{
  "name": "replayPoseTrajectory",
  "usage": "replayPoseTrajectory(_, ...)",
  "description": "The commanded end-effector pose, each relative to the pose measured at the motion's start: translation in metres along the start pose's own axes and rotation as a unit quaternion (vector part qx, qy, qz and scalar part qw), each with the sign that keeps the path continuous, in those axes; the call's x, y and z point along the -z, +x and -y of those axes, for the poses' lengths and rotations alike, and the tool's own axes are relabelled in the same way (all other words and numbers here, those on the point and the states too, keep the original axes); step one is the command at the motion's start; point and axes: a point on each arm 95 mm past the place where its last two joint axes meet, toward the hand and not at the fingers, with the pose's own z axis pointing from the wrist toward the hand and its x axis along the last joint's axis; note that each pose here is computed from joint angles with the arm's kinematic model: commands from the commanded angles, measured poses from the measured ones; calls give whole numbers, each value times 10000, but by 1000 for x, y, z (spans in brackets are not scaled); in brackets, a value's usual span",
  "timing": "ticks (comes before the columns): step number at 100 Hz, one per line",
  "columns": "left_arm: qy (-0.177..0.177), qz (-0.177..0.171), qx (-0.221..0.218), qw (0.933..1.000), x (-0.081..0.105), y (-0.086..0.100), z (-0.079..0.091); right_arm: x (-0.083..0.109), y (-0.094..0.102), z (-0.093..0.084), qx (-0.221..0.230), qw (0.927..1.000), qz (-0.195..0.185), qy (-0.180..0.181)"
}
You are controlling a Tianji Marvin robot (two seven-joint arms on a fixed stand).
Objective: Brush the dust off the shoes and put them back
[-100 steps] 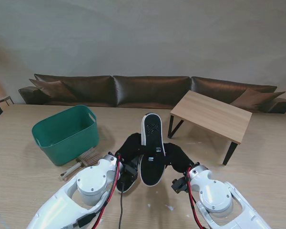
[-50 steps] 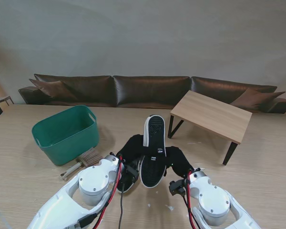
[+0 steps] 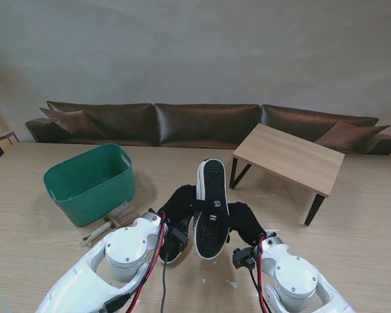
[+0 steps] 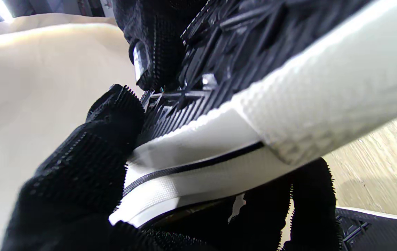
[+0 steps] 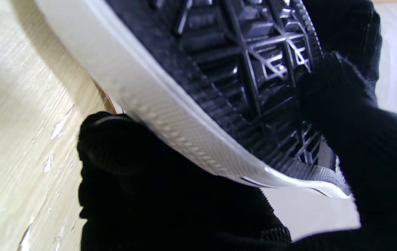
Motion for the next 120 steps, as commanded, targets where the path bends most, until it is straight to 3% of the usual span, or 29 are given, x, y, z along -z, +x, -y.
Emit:
replayPoseTrajectory(1,-20,6,-35,10000,1,2,2,1,6,9,-110,9998,-104,158)
replayPoseTrajectory(120,284,-146,-676,9972,5,14,27,6,1,3,-290,9992,123,230)
